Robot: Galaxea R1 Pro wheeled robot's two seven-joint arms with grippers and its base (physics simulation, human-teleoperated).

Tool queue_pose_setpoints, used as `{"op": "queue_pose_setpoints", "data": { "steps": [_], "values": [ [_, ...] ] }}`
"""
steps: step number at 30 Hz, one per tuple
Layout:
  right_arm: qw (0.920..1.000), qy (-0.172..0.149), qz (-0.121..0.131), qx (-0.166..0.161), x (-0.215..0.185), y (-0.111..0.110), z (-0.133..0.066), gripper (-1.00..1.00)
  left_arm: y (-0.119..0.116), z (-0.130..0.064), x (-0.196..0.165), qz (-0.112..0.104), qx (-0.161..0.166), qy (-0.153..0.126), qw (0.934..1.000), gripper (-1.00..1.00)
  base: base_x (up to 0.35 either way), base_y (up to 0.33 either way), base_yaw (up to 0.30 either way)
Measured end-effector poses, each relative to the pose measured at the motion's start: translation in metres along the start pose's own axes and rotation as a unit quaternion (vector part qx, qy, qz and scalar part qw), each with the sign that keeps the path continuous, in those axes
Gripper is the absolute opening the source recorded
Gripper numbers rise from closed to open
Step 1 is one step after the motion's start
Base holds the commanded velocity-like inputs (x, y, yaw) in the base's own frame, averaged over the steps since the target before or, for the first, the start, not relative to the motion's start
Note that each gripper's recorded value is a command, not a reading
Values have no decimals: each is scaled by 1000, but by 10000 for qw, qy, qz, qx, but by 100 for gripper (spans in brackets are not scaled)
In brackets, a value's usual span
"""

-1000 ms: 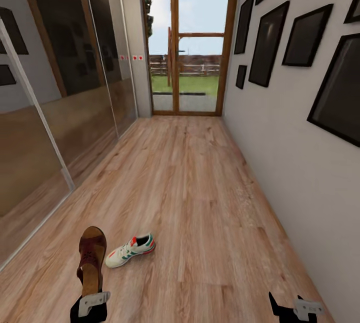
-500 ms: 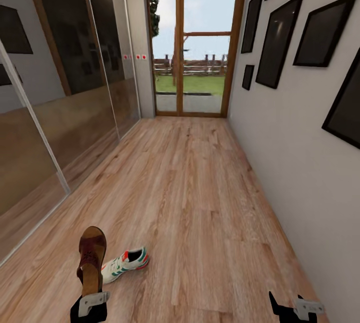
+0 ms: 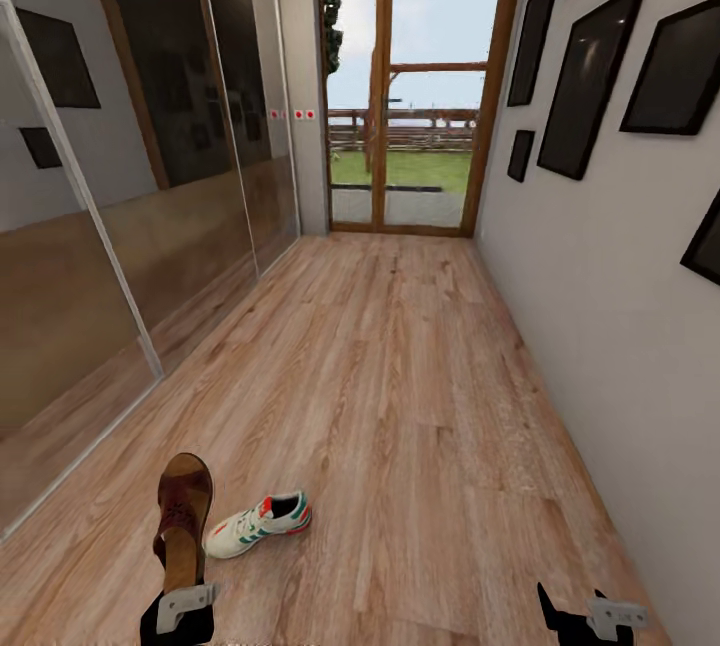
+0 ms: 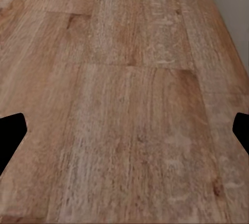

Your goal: Pick up the two gym shoes and the two sandals from the corridor floor and place them onto the hallstand (shoe rack) in the corridor, making sure they are on the rack and not on the floor. Arrange them so the two gym shoes are next to each other and the two sandals are next to each other.

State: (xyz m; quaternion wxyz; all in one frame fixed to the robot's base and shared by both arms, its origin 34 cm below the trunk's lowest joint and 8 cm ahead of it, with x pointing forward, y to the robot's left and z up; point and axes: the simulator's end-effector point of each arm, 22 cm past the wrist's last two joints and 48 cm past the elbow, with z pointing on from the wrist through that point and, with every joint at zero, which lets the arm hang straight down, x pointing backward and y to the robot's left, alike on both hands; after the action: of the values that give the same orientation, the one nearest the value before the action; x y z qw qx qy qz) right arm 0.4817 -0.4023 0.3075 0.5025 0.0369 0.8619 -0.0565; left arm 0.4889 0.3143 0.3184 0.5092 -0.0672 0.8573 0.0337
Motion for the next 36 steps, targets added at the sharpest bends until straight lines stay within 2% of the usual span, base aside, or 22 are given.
{"op": "queue_pose_setpoints", "data": {
  "steps": [29,30,32,36],
  "values": [
    [10000,9,3,0,1,0,0,100,4,-1,2,-11,-38,5,10000,-100,0,0,278],
    [10000,10,4,0,1,0,0,100,7,-5,2,-14,-66,-63,10000,-100,0,0,278],
    [10000,10,2,-3,1,0,0,100,10,-16,-2,20,-81,-382,9992,-100,0,0,278],
    [10000,15,4,0,1,0,0,100,10,-25,-10,45,-75,-716,9974,-100,0,0,278]
  ]
}}
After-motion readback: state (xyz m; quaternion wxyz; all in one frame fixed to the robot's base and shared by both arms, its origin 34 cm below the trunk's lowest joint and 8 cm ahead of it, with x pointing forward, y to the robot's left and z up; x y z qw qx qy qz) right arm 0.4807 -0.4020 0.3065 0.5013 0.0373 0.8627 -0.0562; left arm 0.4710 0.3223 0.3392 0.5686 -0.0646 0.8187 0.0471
